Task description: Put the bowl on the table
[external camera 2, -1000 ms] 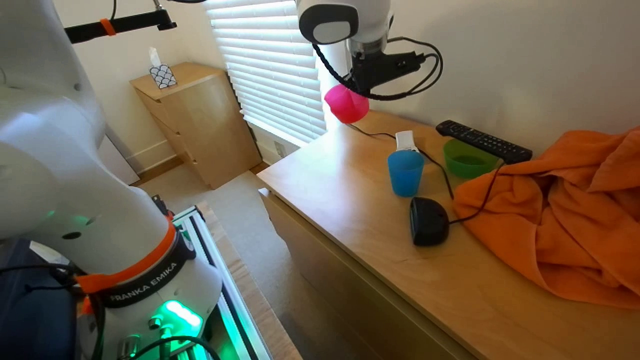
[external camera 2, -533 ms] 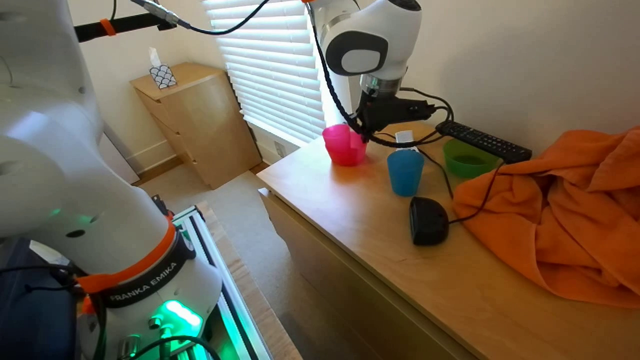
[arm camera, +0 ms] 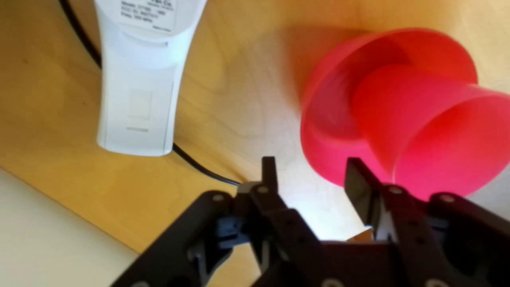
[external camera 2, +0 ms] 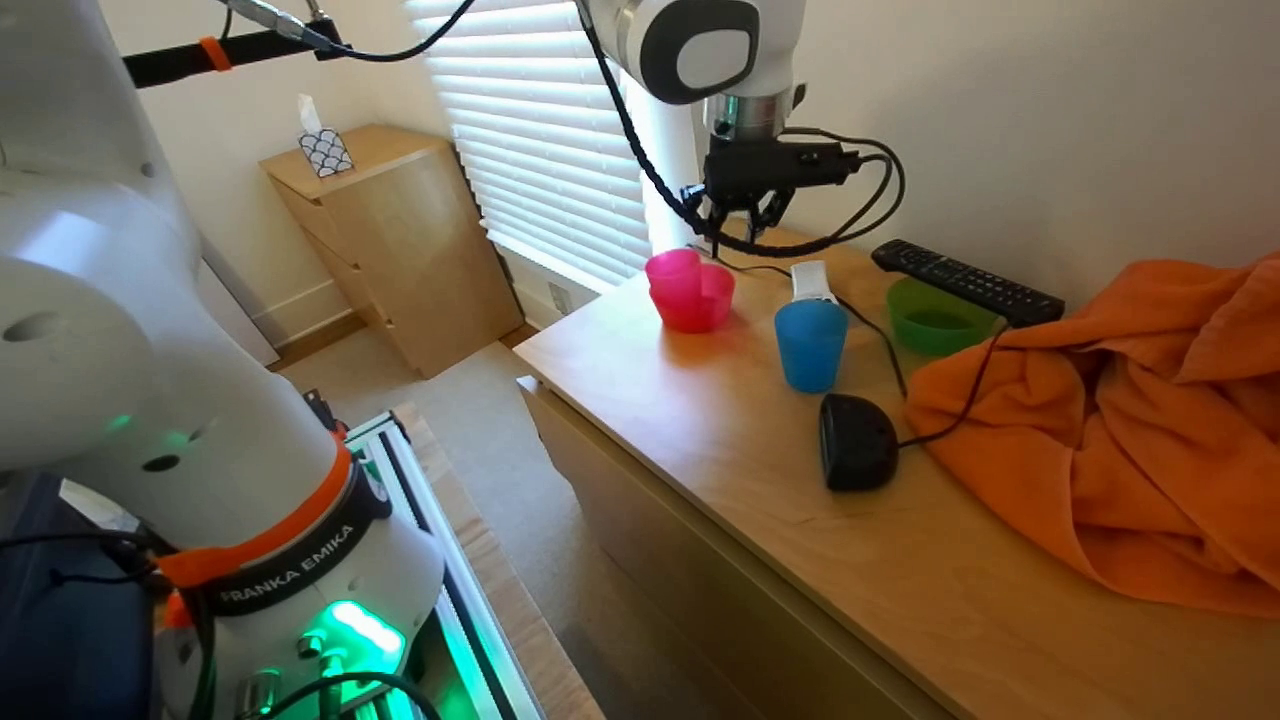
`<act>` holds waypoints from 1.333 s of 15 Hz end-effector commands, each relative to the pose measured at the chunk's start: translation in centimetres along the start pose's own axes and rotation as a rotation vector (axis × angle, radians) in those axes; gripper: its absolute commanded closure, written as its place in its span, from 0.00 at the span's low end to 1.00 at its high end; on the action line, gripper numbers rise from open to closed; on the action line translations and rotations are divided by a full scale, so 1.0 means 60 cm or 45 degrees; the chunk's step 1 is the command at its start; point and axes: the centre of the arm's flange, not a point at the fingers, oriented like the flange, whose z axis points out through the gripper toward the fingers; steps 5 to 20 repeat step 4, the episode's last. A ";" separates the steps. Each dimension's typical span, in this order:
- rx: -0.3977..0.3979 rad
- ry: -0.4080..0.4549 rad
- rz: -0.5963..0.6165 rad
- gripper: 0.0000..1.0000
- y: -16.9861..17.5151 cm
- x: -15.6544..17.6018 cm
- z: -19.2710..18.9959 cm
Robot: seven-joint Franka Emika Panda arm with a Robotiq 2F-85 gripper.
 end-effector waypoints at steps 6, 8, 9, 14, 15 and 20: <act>-0.194 0.030 0.085 0.22 -0.044 0.010 -0.097; -0.194 0.030 0.085 0.22 -0.044 0.010 -0.097; -0.194 0.030 0.085 0.22 -0.044 0.010 -0.097; -0.194 0.030 0.085 0.22 -0.044 0.010 -0.097; -0.194 0.030 0.085 0.22 -0.044 0.010 -0.097; -0.194 0.030 0.085 0.22 -0.044 0.010 -0.097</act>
